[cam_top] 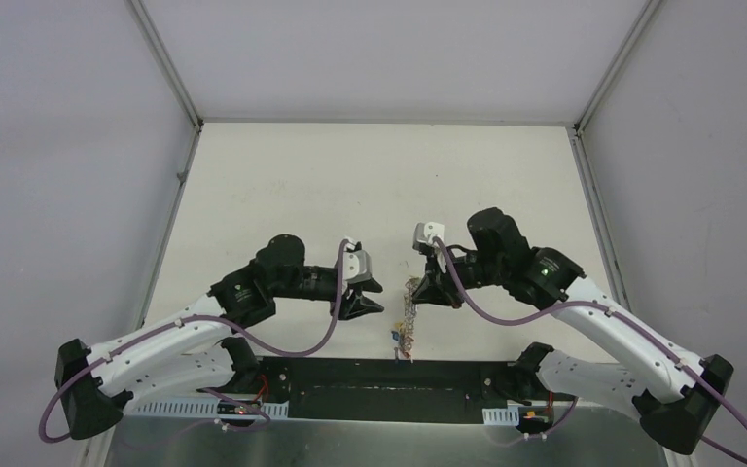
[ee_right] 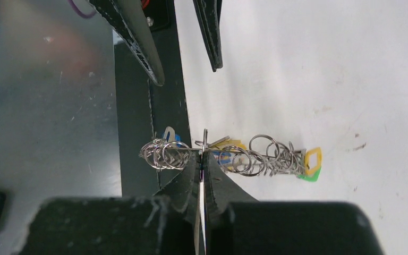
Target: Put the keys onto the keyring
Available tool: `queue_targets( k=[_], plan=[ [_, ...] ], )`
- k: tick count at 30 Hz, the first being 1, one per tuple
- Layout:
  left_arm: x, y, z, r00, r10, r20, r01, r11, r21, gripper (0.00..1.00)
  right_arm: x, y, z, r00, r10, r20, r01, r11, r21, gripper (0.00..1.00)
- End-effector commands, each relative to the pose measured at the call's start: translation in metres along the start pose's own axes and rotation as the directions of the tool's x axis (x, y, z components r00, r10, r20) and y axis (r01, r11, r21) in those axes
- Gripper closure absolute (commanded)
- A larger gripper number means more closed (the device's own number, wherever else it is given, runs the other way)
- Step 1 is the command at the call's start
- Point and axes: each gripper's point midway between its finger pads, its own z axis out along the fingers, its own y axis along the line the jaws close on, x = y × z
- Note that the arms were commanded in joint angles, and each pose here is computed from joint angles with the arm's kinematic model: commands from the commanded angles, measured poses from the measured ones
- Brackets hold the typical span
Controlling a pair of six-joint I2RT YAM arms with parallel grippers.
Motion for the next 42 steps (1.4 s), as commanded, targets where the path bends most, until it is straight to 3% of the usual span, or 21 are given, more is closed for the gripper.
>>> queue_targets(
  k=[1,11,18,28,32,36,38,42],
  plan=[
    [-0.011,-0.005,0.015,0.999,0.038,0.010,-0.039,0.997,0.062,0.57,0.008,0.003,-0.018,0.991,0.018,-0.136,-0.016,1.000,0.015,1.00],
    [-0.016,-0.006,0.054,0.987,0.055,0.148,-0.065,0.996,0.061,0.58,0.009,0.012,-0.026,0.975,0.112,-0.190,-0.111,0.994,0.017,1.00],
    [-0.017,-0.017,0.070,0.980,0.055,0.192,-0.078,0.991,0.112,0.65,0.006,0.014,-0.032,0.971,0.125,-0.205,-0.122,0.992,0.030,1.00],
    [-0.017,-0.026,0.078,0.976,0.057,0.211,-0.089,0.985,0.145,0.80,0.007,0.013,-0.029,0.969,0.139,-0.205,-0.136,0.990,0.030,1.00],
    [-0.013,-0.028,0.078,0.980,0.066,0.188,-0.096,0.983,0.157,0.93,0.006,0.012,-0.030,0.969,0.140,-0.203,-0.135,0.990,0.039,1.00],
    [-0.006,-0.030,0.079,0.987,0.067,0.147,-0.092,0.981,0.170,0.99,0.005,0.010,-0.030,0.970,0.138,-0.198,-0.130,0.990,0.051,1.00],
    [-0.003,-0.029,0.079,0.989,0.068,0.130,-0.090,0.981,0.170,0.98,0.004,0.008,-0.030,0.971,0.139,-0.197,-0.129,0.990,0.061,1.00],
    [-0.001,-0.028,0.080,0.991,0.068,0.116,-0.086,0.983,0.160,0.85,0.001,0.007,-0.031,0.975,0.131,-0.181,-0.121,0.991,0.065,1.00]
  ],
)
